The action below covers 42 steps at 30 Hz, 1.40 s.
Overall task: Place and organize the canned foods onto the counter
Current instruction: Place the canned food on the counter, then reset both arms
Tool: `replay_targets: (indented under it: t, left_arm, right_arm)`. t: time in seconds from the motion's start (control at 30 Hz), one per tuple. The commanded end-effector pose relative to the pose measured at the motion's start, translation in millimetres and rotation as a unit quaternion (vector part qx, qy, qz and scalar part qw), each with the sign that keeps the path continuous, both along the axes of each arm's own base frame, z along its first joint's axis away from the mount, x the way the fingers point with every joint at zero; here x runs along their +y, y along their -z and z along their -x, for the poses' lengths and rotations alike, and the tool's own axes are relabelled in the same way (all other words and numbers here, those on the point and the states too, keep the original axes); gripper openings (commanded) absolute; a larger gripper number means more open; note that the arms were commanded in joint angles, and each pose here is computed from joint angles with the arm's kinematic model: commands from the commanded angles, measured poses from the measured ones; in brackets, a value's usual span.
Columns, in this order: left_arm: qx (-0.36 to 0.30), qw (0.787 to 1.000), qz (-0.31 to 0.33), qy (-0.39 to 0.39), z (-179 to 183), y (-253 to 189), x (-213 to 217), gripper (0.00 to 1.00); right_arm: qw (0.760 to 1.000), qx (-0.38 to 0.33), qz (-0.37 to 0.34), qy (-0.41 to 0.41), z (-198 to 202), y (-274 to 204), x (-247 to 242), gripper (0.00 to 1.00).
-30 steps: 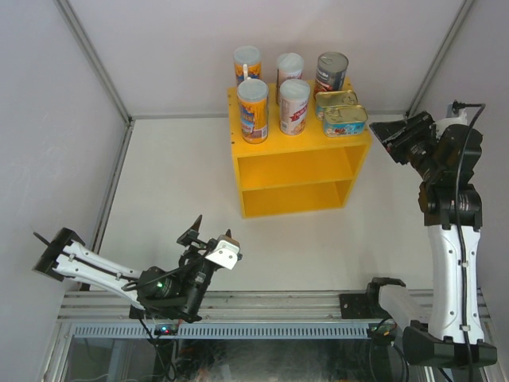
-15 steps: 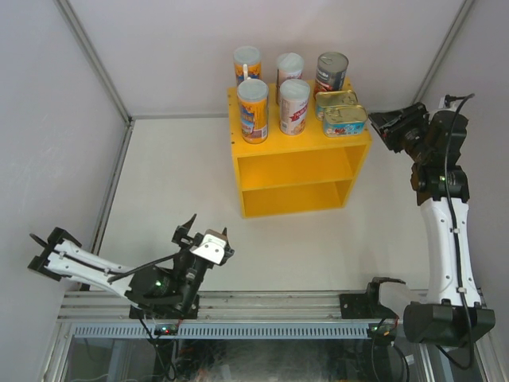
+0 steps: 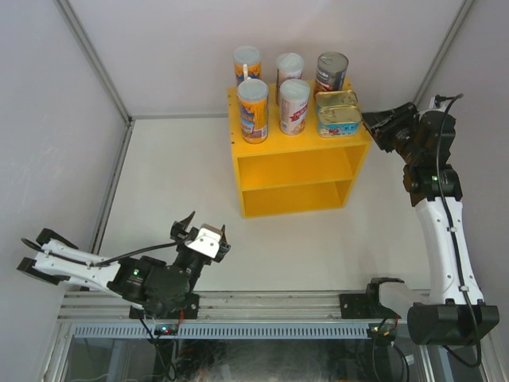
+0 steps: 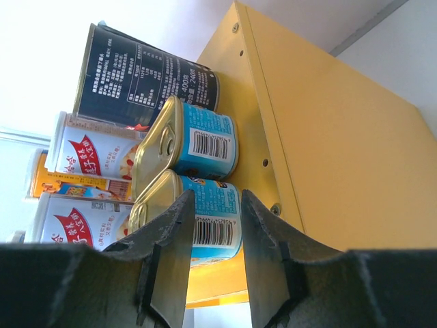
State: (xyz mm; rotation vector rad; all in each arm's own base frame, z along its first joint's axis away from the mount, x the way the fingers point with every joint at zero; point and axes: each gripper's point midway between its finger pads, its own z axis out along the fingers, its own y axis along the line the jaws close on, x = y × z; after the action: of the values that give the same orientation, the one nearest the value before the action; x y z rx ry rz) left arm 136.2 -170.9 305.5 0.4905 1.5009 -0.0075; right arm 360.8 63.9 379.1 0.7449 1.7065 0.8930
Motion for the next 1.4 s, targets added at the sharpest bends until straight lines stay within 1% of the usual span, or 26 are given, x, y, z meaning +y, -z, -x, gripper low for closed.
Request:
replay_targets:
  t: [0.0, 0.13, 0.27, 0.33, 0.4, 0.5, 0.6, 0.7, 0.77, 0.9, 1.0, 1.1, 1.23, 1.37]
  left_arm:
    - [0.011, 1.000, 0.027, 0.008, -0.7, -4.4, 1.7, 0.77]
    - [0.013, 0.999, 0.037, 0.005, -2.1, -5.9, 5.6, 0.77]
    - [0.020, 0.998, 0.064, -0.014, -9.4, -12.1, 13.8, 0.78]
    - [0.030, 0.996, 0.084, -0.027, -18.4, -15.1, 19.1, 0.78]
    - [0.043, 0.992, 0.111, -0.047, -29.4, -20.2, 27.0, 0.78]
    - [0.063, 0.987, 0.136, -0.052, -43.4, -23.4, 30.4, 0.78]
    - [0.075, 0.981, 0.165, -0.068, -57.3, -24.3, 37.2, 0.78]
    - [0.089, 0.971, 0.198, -0.104, -74.2, -16.1, 50.8, 0.78]
    - [0.100, 0.964, 0.218, -0.116, -81.4, -8.4, 55.8, 0.78]
    - [0.104, 0.944, 0.260, -0.172, -97.0, 6.3, 83.0, 0.80]
    - [0.104, 0.933, 0.276, -0.205, -104.9, 19.9, 101.0, 0.80]
    - [0.110, 0.918, 0.297, -0.240, -111.4, 35.9, 120.4, 0.80]
    - [0.118, 0.905, 0.309, -0.268, -116.1, 54.9, 136.1, 0.81]
    - [0.126, 0.902, 0.299, -0.285, -117.0, 69.9, 142.4, 0.81]
  right_arm:
    - [0.999, -0.042, 0.000, 0.013, 3.4, -23.4, -2.4, 0.33]
    - [0.998, -0.052, 0.011, 0.019, 8.5, -29.9, -6.0, 0.34]
    - [0.996, -0.065, 0.051, 0.040, 20.2, -41.8, -20.5, 0.37]
    - [0.993, -0.064, 0.082, 0.058, 26.4, -41.1, -31.8, 0.39]
    - [0.989, -0.050, 0.117, 0.079, 32.5, -33.5, -45.7, 0.41]
    - [0.977, -0.019, 0.175, 0.117, 41.7, -18.3, -67.9, 0.44]
    - [0.960, 0.022, 0.234, 0.153, 52.2, 0.8, -90.2, 0.47]
    - [0.942, 0.058, 0.273, 0.186, 62.8, 21.4, -109.0, 0.50]
    - [0.934, 0.071, 0.288, 0.198, 69.2, 32.8, -116.1, 0.51]
    - [0.921, 0.093, 0.302, 0.226, 85.6, 55.0, -128.2, 0.52]
    - [0.912, 0.116, 0.310, 0.242, 98.4, 74.7, -135.5, 0.53]
    - [0.900, 0.150, 0.325, 0.249, 111.5, 101.3, -142.0, 0.55]
    - [0.892, 0.162, 0.338, 0.251, 126.7, 119.1, -144.8, 0.60]
    - [0.887, 0.163, 0.344, 0.261, 137.7, 125.7, -148.6, 0.62]
